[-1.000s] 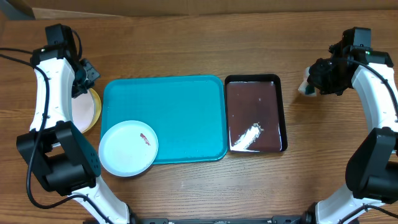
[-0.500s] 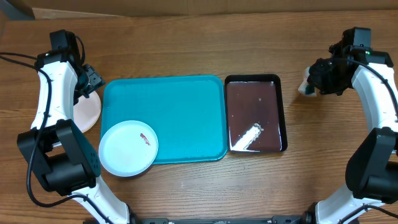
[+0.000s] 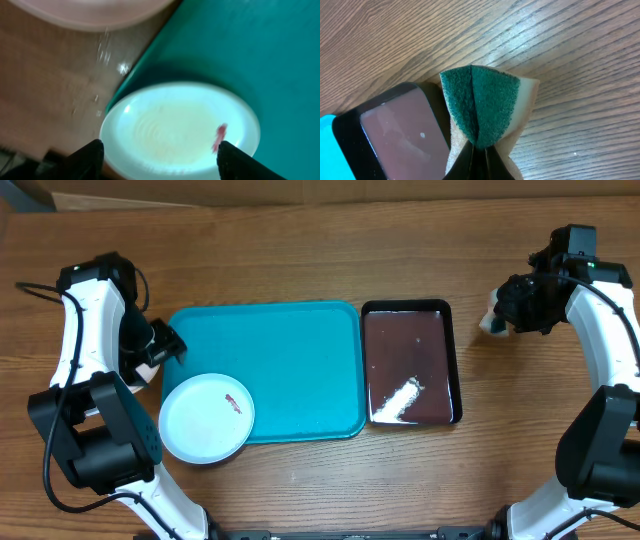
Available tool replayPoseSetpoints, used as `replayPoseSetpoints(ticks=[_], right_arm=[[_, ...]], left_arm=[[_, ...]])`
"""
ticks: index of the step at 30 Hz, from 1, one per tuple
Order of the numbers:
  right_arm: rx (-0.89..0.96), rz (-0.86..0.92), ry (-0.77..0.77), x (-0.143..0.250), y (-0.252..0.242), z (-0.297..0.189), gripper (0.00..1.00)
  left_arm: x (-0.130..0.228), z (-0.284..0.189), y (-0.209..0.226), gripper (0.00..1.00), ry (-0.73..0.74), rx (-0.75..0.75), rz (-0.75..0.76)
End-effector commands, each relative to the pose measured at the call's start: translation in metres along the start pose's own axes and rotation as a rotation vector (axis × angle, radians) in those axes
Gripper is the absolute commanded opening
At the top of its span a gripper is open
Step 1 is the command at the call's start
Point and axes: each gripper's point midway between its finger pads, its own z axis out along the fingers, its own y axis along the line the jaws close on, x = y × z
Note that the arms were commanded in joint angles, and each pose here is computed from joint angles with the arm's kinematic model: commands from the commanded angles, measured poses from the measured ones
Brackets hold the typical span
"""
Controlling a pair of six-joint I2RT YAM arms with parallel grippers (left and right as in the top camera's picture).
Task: Clean dirty plates on tray and stack at the side
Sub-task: 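Lower the left gripper onto the remaining white plate's rim and grip it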
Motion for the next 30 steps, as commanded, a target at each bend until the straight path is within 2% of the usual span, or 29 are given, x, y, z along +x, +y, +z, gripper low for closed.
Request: replayPoseSetpoints(ticks=[1,9,18,24,30], right_arm=[[-0.005,-0.002,0.005,0.002,0.002,0.0,0.04],[0.001,0.002,0.024,0.007,0.001,0.0,0.04],[-0.05,0.002,0.04,0.009,0.01,0.0,0.04],[-0.046,-0.004,0.065,0.017,0.013,0.001,0.04],[-0.047,-0.027,0.083,0.024,0.022,0.003,0.04]], left_arm=[[0.022,-0.002,0.008,0.72,0.078,-0.052,0.036],[0.061,0.002,0.016,0.71,0.076,-0.057,0.06],[0.116,0.007,0.041,0.71,-0.134,0.043,-0.038],[0.112,0.025,0.058,0.68,-0.291,0.039,-0.166],[0.106,0.048,0.063,0.62,-0.262,0.008,-0.187]])
